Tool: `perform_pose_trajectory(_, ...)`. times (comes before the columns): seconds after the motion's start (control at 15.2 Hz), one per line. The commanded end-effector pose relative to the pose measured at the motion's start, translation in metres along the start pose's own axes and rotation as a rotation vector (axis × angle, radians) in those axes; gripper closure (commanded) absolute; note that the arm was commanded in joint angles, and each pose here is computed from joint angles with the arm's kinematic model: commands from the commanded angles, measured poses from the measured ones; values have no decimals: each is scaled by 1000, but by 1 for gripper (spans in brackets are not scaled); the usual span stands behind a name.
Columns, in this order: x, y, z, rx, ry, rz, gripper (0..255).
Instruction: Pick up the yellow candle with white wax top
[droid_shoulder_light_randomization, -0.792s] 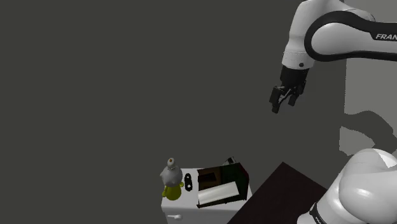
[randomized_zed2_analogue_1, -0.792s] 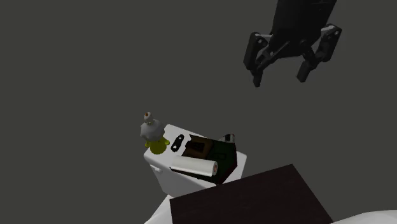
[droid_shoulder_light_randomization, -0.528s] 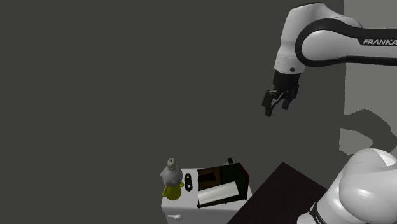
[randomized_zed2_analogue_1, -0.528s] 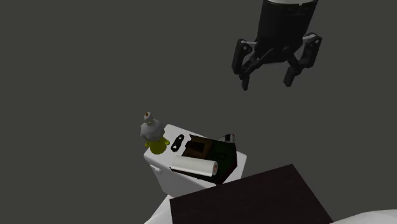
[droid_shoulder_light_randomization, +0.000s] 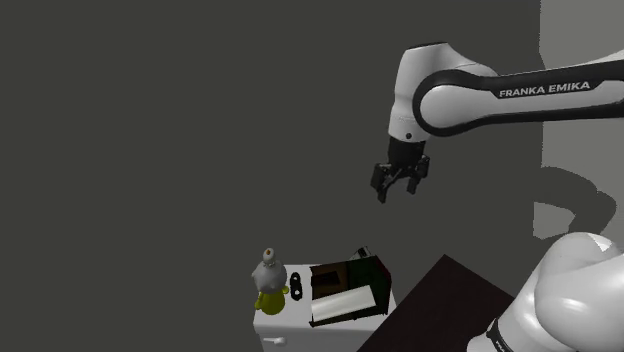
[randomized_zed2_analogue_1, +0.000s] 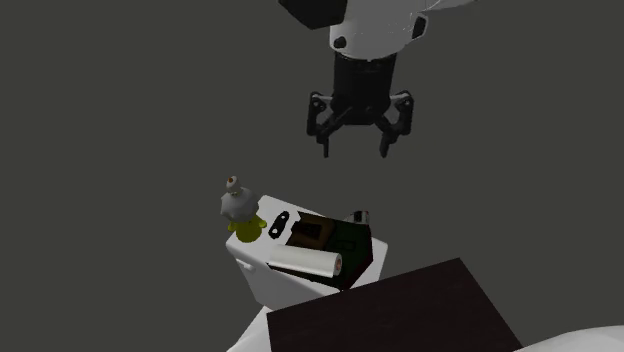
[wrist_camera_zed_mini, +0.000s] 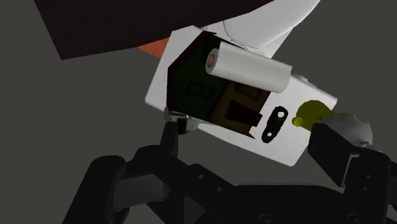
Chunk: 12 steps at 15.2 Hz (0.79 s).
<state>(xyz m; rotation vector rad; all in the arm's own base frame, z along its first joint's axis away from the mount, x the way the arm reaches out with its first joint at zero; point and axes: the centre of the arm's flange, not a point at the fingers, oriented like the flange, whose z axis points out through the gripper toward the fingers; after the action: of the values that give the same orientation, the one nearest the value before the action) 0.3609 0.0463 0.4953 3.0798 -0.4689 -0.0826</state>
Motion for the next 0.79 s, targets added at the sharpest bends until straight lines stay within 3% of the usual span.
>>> perform_pose_trajectory(0.0, 9, -20, 16, 12, -7, 24, 0)
perform_pose_trajectory(0.73, 67, -123, 93, 70, -50, 139, 0)
